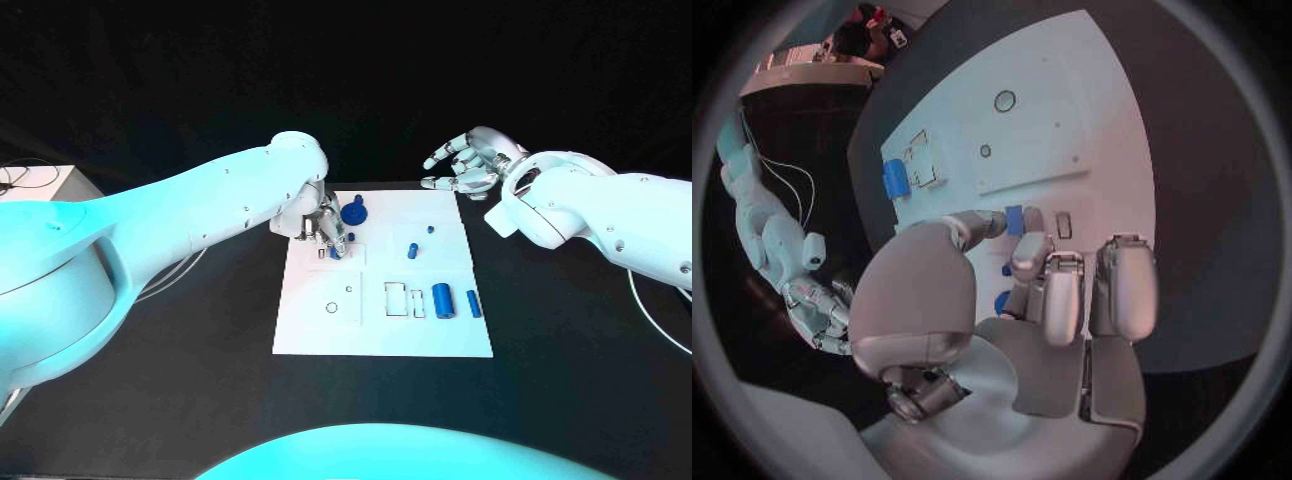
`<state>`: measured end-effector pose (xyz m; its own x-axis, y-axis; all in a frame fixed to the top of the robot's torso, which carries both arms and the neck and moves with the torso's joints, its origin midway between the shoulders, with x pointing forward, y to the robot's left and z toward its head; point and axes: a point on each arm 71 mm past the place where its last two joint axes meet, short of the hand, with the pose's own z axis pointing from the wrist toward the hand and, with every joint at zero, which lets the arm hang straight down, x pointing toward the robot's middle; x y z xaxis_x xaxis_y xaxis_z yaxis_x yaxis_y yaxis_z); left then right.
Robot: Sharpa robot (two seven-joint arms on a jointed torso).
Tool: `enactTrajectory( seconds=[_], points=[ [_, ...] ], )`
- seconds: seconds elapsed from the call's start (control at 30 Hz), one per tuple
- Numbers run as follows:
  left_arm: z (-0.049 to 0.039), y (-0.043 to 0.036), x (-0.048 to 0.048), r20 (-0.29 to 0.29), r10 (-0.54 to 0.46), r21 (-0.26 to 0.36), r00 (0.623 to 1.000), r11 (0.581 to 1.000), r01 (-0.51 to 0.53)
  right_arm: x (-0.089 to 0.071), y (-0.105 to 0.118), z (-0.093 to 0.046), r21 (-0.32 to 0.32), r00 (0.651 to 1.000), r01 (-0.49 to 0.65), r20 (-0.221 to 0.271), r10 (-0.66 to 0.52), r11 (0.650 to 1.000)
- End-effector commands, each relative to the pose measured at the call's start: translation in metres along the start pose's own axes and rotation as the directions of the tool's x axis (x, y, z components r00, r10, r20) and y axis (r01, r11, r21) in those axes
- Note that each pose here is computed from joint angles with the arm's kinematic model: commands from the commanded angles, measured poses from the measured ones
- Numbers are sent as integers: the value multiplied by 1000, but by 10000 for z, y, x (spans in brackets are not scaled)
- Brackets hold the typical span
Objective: Assemble the parts on the task board
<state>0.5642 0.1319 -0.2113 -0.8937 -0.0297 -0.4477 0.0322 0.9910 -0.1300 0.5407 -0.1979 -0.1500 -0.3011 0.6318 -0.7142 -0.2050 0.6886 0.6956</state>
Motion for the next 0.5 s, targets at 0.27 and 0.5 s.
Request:
enactTrajectory(
  seconds=[0.27, 0.5],
  points=[
    [13, -50, -2, 2, -15, 6, 1000, 1000, 15, 19, 16, 2, -9, 1000, 9, -15, -9, 1000],
    [34, -58, 2, 13, -18, -1, 1000, 1000, 19, 22, 20, 2, -11, 1000, 9, -16, -10, 1000]
  ],
)
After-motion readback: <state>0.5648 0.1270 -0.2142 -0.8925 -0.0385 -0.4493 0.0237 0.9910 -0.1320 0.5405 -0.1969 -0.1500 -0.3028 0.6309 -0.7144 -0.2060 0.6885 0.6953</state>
